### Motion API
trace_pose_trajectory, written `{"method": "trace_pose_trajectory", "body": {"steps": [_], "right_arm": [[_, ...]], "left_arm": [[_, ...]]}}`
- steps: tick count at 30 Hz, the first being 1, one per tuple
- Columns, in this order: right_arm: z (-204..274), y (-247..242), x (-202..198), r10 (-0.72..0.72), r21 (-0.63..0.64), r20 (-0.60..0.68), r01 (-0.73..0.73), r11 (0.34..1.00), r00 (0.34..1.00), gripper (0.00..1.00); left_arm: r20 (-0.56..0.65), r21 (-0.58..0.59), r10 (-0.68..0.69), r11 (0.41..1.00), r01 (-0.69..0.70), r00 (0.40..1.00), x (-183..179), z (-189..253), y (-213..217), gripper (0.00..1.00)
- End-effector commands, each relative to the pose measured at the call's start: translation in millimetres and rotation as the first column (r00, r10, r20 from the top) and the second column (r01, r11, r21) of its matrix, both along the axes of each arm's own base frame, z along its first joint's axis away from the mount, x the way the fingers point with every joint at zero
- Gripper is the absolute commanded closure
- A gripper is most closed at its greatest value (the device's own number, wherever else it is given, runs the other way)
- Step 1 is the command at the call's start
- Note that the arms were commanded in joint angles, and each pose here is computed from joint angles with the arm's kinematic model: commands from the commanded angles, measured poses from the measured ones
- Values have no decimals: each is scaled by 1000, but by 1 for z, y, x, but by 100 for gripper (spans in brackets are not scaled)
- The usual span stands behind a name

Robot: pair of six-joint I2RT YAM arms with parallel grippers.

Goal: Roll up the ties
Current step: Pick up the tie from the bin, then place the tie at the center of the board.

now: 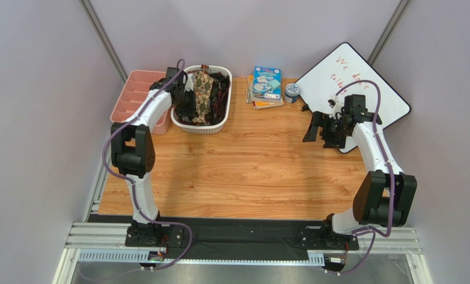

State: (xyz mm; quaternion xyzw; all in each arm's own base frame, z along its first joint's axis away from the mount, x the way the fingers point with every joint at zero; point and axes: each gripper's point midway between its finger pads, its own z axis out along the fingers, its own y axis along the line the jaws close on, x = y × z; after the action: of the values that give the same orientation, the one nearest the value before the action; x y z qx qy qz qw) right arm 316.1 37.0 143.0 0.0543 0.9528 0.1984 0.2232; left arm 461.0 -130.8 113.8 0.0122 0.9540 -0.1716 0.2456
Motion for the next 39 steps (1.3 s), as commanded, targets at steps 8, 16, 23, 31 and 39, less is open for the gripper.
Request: {"method": "trace_pose_trajectory", "body": {"steps": [8,16,23,31,39], "right_arm": [[42,3,33,52,-3,180,-52,999,982,0],[85,-2,55,179,-117,366,-145,982,913,0],[153,30,56,254,-116,702,-245,963,665,0],[168,36,31,335,-199,725,-282,938,602,0],[138,27,-3,400,-256,617,-307,916,678,0]], "left_arm": [[459,-110,-143,970,216,877,-8,222,-33,100],[703,-61,-249,912,405,667,-50,341,-70,100],[852,-57,-262,815,577,454,-110,428,-114,100],[849,-45,-390,619,784,357,-203,423,-171,100],[651,-364,-585,317,876,483,-286,342,-200,100]]}}
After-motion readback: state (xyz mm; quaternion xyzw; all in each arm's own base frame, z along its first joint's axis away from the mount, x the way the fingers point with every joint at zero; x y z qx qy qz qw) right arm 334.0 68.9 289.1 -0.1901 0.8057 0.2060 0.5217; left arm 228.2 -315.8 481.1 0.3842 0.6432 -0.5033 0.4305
